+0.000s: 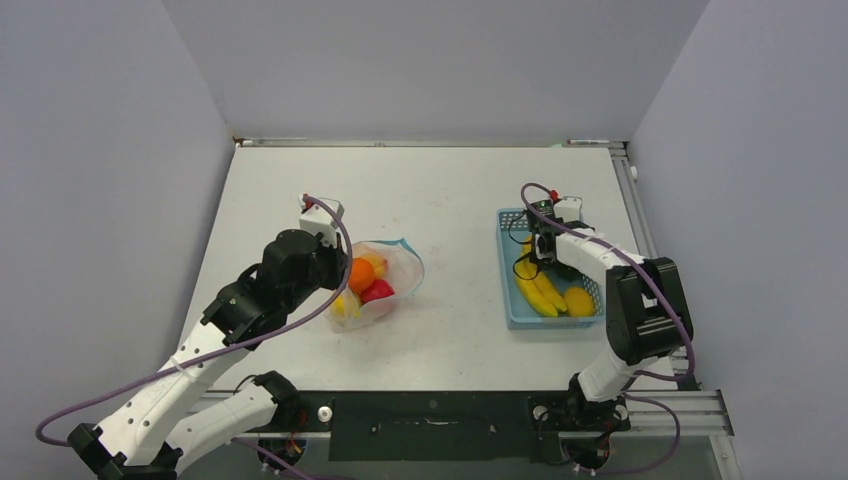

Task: Place the food in the zip-top bag and seal the zipper
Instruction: Pick up the fake fruit from the bin.

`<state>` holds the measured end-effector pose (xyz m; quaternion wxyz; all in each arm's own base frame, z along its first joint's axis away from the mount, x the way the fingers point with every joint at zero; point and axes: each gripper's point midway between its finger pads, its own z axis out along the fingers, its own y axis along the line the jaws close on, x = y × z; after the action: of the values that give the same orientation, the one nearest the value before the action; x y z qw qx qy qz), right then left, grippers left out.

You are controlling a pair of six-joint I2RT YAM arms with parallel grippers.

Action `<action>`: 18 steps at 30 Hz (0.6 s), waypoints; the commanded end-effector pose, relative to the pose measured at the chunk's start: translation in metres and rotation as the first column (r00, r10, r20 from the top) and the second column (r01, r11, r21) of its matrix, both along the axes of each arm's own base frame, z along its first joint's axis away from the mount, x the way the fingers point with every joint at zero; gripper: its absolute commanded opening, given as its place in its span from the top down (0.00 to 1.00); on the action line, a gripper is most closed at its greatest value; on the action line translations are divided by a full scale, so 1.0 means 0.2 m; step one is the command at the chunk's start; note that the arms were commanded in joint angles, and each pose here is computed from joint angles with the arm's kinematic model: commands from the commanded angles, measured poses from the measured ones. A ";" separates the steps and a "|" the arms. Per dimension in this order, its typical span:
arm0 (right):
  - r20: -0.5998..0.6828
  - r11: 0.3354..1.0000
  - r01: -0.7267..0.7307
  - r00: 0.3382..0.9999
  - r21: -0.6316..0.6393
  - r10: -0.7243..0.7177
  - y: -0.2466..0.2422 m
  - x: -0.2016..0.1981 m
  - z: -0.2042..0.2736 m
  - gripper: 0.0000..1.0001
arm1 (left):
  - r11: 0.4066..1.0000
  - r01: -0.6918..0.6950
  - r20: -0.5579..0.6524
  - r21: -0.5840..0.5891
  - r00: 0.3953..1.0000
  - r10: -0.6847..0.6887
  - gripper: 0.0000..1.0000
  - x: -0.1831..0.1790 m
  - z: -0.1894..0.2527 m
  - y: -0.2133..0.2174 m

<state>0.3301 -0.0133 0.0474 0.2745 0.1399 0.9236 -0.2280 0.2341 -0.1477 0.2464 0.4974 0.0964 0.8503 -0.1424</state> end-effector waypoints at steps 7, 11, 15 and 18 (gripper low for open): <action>0.093 0.999 0.028 0.995 -0.017 -0.027 -0.03 0.08 0.10 0.50 | 0.999 0.004 0.060 -0.046 0.998 -0.001 1.00 0.03 0.09 -0.02; 0.118 1.000 0.016 0.993 0.001 -0.016 0.00 0.08 0.14 0.67 | 0.999 0.002 0.063 -0.044 0.998 0.001 1.00 0.03 0.09 -0.02; 0.146 1.000 0.001 0.989 0.008 -0.002 0.02 0.08 0.20 0.74 | 0.999 -0.001 0.064 -0.044 0.998 0.004 1.00 0.03 0.09 -0.01; 0.178 1.000 -0.014 0.984 0.013 0.011 0.05 0.09 0.27 0.78 | 0.999 -0.001 0.066 -0.045 0.998 0.004 1.00 0.03 0.09 -0.02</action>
<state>0.3368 -0.0094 0.0640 0.3054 0.1456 0.9154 -0.2179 0.2343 -0.1478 0.2459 0.4975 0.0965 0.8503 -0.1421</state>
